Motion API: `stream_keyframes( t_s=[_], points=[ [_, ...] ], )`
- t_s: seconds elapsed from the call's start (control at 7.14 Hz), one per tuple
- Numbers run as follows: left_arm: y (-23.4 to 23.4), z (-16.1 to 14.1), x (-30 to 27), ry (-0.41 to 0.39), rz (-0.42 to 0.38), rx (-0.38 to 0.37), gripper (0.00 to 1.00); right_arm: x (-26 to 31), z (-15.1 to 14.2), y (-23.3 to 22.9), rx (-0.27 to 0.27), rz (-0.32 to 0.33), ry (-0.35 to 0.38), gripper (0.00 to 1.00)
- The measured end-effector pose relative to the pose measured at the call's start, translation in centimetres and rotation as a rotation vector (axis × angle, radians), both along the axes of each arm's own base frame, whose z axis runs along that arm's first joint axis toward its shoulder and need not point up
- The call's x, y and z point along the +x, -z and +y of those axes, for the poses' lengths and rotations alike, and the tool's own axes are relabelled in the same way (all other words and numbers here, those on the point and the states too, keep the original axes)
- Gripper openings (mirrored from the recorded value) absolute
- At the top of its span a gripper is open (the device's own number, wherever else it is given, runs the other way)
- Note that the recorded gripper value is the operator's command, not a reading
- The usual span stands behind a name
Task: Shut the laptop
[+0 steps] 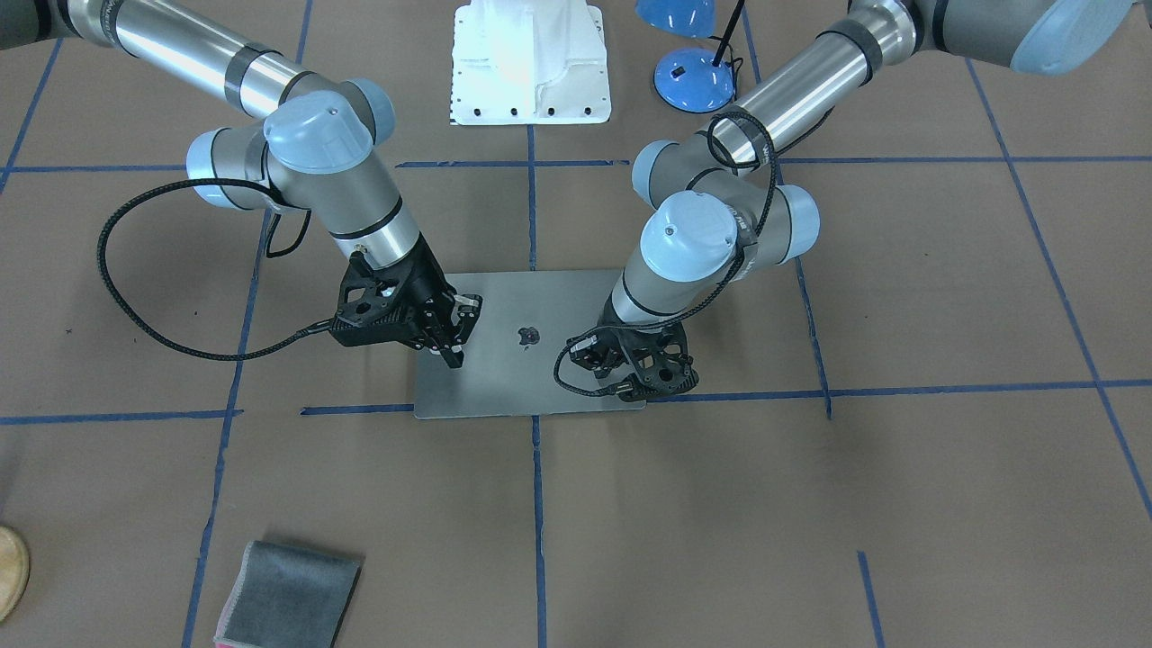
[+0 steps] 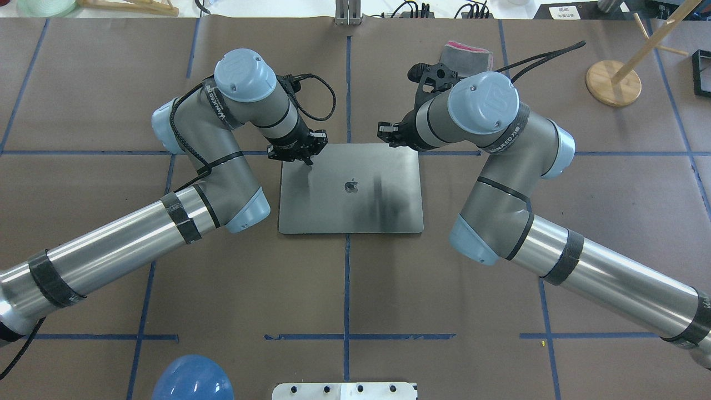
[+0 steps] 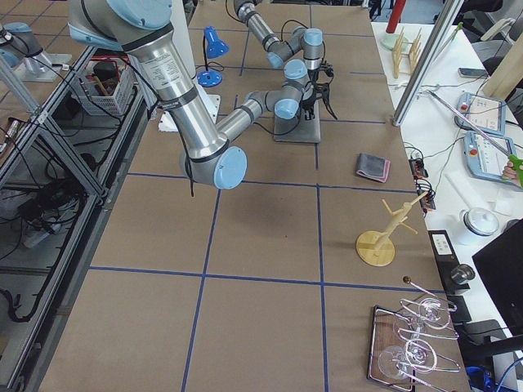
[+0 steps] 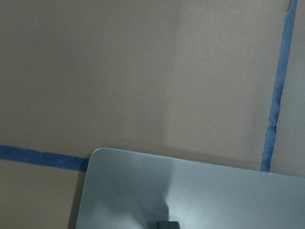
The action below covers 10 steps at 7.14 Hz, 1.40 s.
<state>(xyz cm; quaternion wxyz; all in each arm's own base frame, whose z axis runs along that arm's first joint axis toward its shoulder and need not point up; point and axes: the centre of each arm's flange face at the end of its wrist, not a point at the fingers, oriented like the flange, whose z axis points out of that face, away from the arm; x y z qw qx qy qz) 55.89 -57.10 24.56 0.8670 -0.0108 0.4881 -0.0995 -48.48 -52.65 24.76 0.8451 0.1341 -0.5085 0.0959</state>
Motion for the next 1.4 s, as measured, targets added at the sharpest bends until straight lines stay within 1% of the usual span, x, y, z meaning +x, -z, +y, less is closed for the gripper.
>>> stream_keyframes(
  t_s=[0.14, 0.28, 0.42, 0.56, 0.7, 0.84, 0.98, 1.12, 1.26, 1.4],
  points=[
    [0.9, 0.2, -0.8, 0.005, 0.018, 0.012, 1.00, 1.7, -0.3, 0.5, -0.014, -0.021, 0.018, 1.00],
    [1.1, 0.3, -2.1, 0.013, 0.028, 0.021, 1.00, 4.0, -0.2, 0.6, -0.035, -0.021, 0.027, 1.00],
    [0.2, 0.3, -4.6, 0.022, 0.025, 0.023, 1.00, 7.1, 0.1, 0.8, -0.065, 0.018, 0.038, 1.00],
    [-1.1, 0.2, -8.7, 0.014, -0.001, 0.028, 1.00, 10.9, 0.9, 1.0, -0.074, 0.099, 0.069, 1.00],
    [-2.2, 0.2, -14.1, -0.020, -0.052, 0.060, 1.00, 14.8, 2.4, 0.2, -0.044, 0.198, 0.124, 1.00],
    [-3.4, 0.8, -19.7, -0.066, -0.117, 0.111, 1.00, 19.2, 3.7, -2.3, -0.003, 0.285, 0.176, 1.00],
    [-5.2, 1.5, -25.3, -0.113, -0.179, 0.166, 1.00, 23.8, 4.3, -5.8, 0.028, 0.353, 0.220, 1.00],
    [-8.2, 2.1, -30.8, -0.153, -0.232, 0.209, 1.00, 28.4, 4.4, -9.5, 0.051, 0.399, 0.266, 1.00],
    [-12.5, 2.1, -36.8, -0.193, -0.266, 0.240, 1.00, 32.9, 4.3, -13.0, 0.062, 0.418, 0.313, 1.00],
    [-17.7, 2.0, -43.5, -0.240, -0.281, 0.269, 1.00, 38.2, 4.4, -17.5, 0.057, 0.409, 0.360, 1.00]
  ],
)
